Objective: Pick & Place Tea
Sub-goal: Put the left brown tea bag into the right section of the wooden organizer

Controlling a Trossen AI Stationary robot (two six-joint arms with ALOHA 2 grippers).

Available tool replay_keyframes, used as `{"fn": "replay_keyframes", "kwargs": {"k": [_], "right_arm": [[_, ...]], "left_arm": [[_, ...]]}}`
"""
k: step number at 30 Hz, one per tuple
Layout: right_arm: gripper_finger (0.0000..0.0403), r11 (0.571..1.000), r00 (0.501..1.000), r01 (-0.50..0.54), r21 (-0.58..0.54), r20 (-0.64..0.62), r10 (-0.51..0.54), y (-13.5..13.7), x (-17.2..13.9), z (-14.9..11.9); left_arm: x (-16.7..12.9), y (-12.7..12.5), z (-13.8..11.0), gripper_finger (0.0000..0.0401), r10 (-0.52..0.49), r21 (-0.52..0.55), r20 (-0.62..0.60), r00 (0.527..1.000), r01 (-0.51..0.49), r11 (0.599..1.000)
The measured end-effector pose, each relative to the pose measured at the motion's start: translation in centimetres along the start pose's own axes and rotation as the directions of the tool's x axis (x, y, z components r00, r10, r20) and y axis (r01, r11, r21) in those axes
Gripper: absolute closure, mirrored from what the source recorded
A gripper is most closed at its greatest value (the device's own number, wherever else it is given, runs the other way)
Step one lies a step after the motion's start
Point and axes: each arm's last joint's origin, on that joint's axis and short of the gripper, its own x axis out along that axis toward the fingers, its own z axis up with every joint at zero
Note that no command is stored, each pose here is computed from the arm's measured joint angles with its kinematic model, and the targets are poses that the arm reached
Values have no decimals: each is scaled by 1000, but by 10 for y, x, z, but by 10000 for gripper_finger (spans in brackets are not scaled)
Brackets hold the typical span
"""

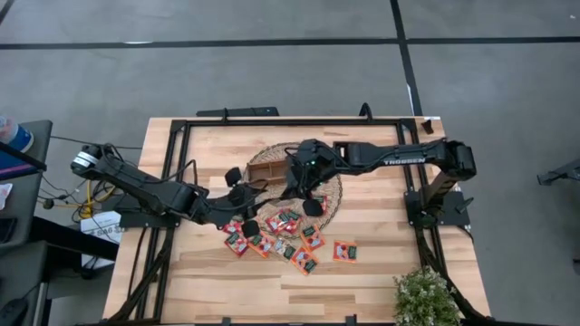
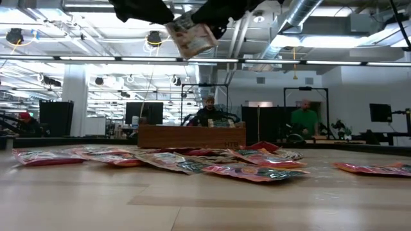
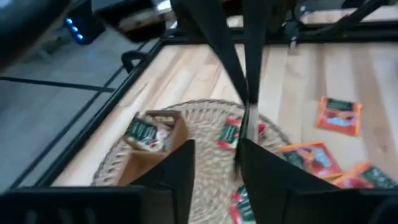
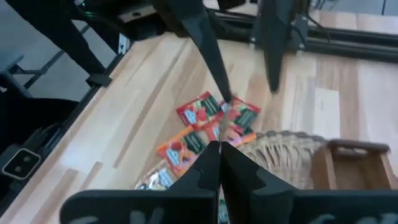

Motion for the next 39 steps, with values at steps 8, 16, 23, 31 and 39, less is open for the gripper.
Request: {"fn": "replay_keyframes", "kwargs": {"k": [8,16,23,31,39], "right_arm": [[403,978,977,209,27,-37,-208,-30,-56,-5],[403,956,967,238,171,48,-249,-65,-90,-70],[403,940,938,283,189,153,-313,-81,-64,-119],[403,915,941,288,283,94,-326,-120,-46,-162],[403,907,954,257,333,61,-292,-132,-24,-185]], "left_arm": [[-8,13,-3,252,129,-39,-21,991,-129,991],[-14,42,-34,252,78,-240,-18,997,-80,967],[-14,55,-58,252,27,-409,185,982,52,911],[-7,49,-59,252,-52,-417,289,956,174,892],[2,43,-62,252,-54,-398,281,958,167,902]]}}
